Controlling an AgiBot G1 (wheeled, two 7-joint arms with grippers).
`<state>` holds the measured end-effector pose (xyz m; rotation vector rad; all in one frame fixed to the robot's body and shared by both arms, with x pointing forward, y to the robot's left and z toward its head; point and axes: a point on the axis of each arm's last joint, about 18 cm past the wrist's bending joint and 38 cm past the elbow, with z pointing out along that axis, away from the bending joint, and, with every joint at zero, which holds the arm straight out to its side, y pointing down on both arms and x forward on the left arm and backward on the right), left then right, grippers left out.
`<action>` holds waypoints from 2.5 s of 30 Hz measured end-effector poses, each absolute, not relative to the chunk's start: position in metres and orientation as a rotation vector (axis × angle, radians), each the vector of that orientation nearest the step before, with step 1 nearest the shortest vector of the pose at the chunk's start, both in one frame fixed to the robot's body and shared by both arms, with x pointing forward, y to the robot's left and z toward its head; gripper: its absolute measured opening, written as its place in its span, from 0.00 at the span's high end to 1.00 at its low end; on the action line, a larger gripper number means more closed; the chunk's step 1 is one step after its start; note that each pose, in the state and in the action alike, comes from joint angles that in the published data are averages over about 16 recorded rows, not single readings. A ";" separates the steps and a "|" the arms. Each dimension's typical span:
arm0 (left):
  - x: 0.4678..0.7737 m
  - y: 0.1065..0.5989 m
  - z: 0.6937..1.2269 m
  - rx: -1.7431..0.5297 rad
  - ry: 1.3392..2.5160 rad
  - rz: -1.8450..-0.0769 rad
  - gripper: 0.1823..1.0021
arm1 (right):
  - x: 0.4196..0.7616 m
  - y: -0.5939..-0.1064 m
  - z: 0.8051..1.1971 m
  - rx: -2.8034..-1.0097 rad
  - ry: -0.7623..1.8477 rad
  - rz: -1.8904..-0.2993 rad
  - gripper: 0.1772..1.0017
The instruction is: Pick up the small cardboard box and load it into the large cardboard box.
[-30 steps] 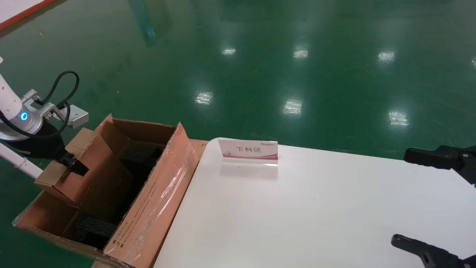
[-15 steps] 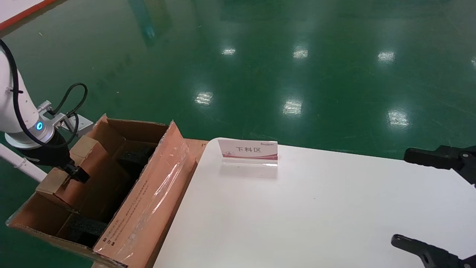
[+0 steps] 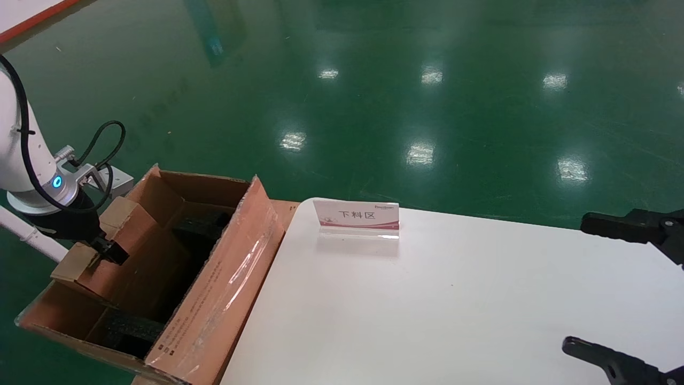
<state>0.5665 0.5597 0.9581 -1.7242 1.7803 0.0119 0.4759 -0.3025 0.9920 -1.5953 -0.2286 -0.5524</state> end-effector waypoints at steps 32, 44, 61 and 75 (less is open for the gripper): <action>0.564 0.548 0.981 -1.626 1.818 -0.165 0.24 | 0.476 -0.303 0.992 -1.595 -0.229 -0.552 0.00; 0.535 0.503 1.028 -1.307 1.905 -0.603 0.04 | 0.476 -0.303 0.992 -1.595 -0.229 -0.552 0.00; 0.504 0.445 1.044 -0.962 2.052 -0.879 0.00 | 0.476 -0.303 0.992 -1.595 -0.228 -0.553 0.00; 0.517 0.378 1.041 -0.633 2.219 -1.018 0.00 | 0.476 -0.303 0.992 -1.595 -0.228 -0.553 0.00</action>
